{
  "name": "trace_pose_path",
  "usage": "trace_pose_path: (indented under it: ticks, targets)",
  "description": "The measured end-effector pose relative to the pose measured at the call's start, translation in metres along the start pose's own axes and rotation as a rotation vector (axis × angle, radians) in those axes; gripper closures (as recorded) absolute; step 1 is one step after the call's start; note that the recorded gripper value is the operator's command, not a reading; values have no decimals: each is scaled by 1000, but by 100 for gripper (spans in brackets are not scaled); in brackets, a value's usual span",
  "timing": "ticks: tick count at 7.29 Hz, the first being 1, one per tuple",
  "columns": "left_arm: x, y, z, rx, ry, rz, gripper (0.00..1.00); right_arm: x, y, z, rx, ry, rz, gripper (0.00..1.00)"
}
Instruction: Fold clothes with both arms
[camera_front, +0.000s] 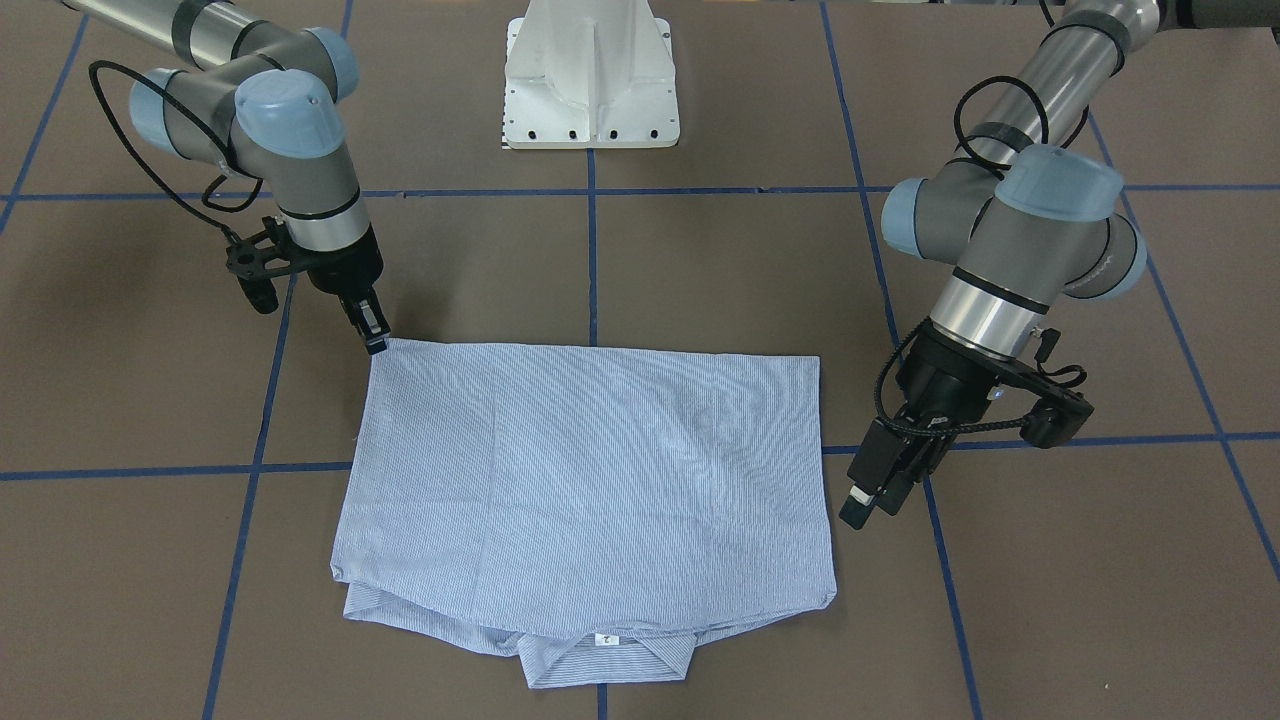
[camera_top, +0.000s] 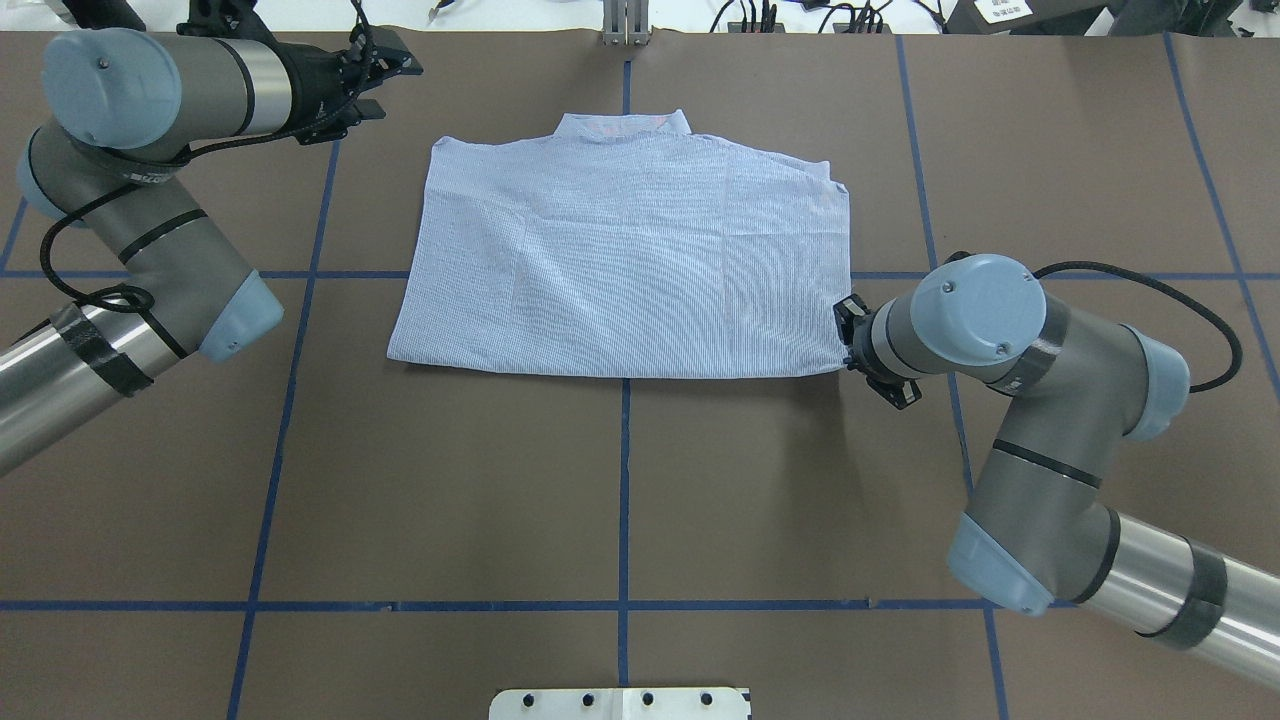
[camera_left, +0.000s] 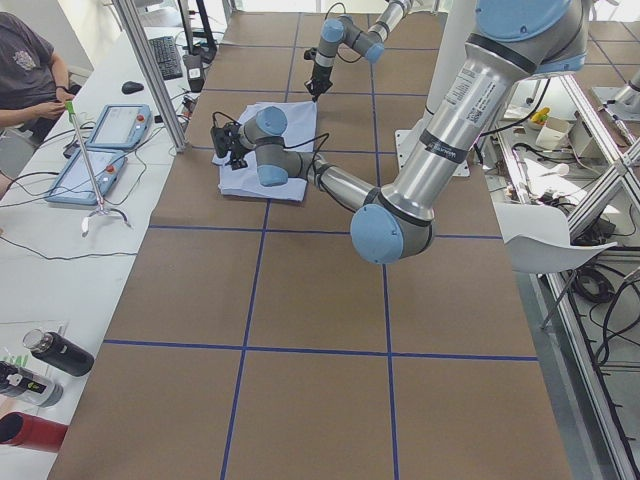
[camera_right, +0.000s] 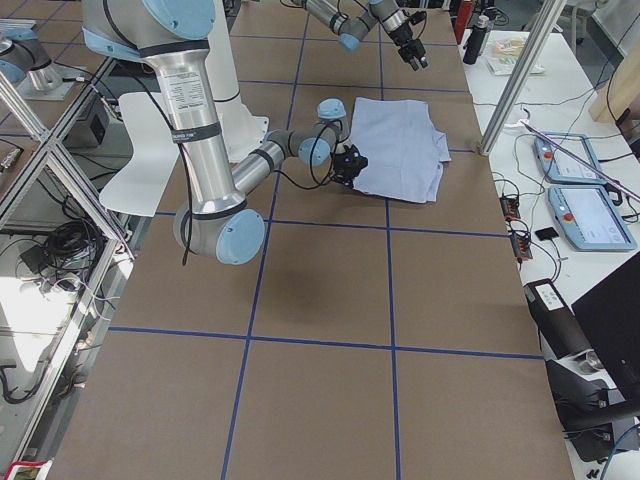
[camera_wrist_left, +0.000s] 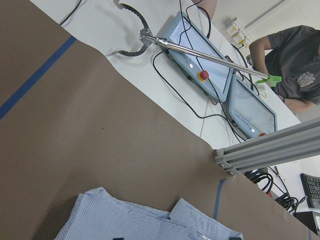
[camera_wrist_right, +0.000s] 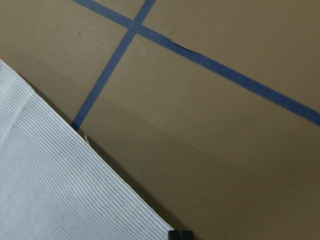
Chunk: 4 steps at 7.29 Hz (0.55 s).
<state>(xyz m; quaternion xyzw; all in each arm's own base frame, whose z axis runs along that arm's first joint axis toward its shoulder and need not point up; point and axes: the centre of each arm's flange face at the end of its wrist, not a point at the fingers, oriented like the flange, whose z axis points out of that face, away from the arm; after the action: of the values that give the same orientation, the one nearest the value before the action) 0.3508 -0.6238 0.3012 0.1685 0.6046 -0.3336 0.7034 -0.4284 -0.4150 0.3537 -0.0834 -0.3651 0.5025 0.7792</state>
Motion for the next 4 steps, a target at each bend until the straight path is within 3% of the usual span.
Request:
trace_pose_path:
  ticks: [1, 2, 4]
  targets:
    - [9, 5, -7, -10, 20, -5, 24, 25, 5, -21, -23, 34, -15, 100]
    - [20, 14, -14, -24, 43, -15, 24, 58, 15, -44, -78, 93, -40, 100]
    - [34, 51, -20, -93, 74, -43, 24, 120, 46, -84, -268, 275, -89, 100]
